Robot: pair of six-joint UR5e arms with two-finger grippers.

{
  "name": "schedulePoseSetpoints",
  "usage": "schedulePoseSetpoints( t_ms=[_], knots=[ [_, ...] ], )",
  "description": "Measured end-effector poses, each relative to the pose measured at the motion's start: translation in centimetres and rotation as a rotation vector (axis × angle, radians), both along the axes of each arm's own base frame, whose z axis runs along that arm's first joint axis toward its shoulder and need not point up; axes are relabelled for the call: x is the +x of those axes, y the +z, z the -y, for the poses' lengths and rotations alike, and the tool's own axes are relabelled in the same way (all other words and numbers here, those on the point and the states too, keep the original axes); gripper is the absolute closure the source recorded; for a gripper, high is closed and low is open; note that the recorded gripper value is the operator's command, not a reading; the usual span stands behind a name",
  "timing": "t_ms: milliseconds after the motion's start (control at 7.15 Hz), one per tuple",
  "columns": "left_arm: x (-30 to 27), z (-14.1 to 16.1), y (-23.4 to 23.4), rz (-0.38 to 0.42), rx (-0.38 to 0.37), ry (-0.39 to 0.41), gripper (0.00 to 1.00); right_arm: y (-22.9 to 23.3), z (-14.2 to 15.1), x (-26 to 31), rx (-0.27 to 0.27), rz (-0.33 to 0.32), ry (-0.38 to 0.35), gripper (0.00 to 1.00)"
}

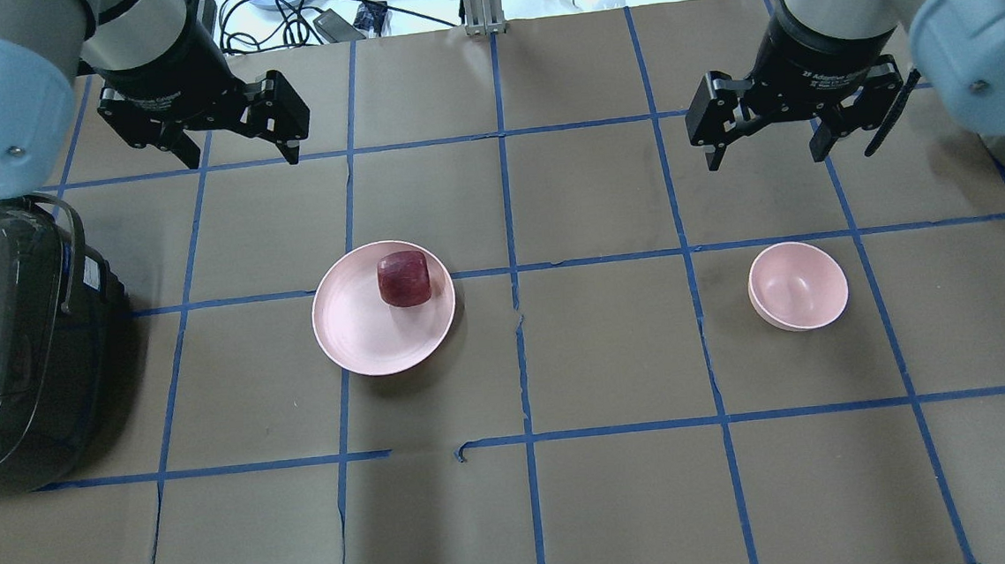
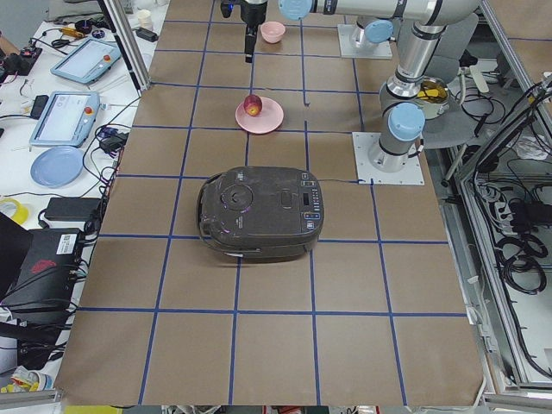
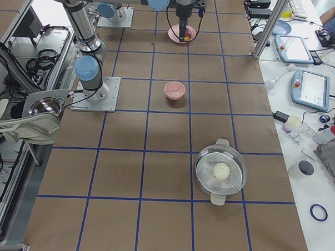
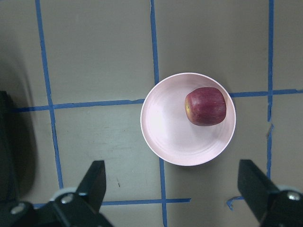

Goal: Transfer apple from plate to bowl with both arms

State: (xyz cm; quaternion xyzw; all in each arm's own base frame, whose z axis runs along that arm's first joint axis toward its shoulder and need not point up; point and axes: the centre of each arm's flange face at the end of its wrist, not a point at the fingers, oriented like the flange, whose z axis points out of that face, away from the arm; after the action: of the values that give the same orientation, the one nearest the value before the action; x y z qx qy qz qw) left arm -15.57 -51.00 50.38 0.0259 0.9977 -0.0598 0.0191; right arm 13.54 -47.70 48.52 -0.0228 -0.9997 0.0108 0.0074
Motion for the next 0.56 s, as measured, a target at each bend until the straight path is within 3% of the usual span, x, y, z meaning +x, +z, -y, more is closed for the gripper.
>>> schedulePoseSetpoints(
  t_ms=[559],
  knots=[
    [-0.24, -0.12, -0.22, 0.004, 0.005, -0.006, 0.00, -0.12, -0.04, 0.06, 0.008, 0.008, -0.001, 0.00]
  ],
)
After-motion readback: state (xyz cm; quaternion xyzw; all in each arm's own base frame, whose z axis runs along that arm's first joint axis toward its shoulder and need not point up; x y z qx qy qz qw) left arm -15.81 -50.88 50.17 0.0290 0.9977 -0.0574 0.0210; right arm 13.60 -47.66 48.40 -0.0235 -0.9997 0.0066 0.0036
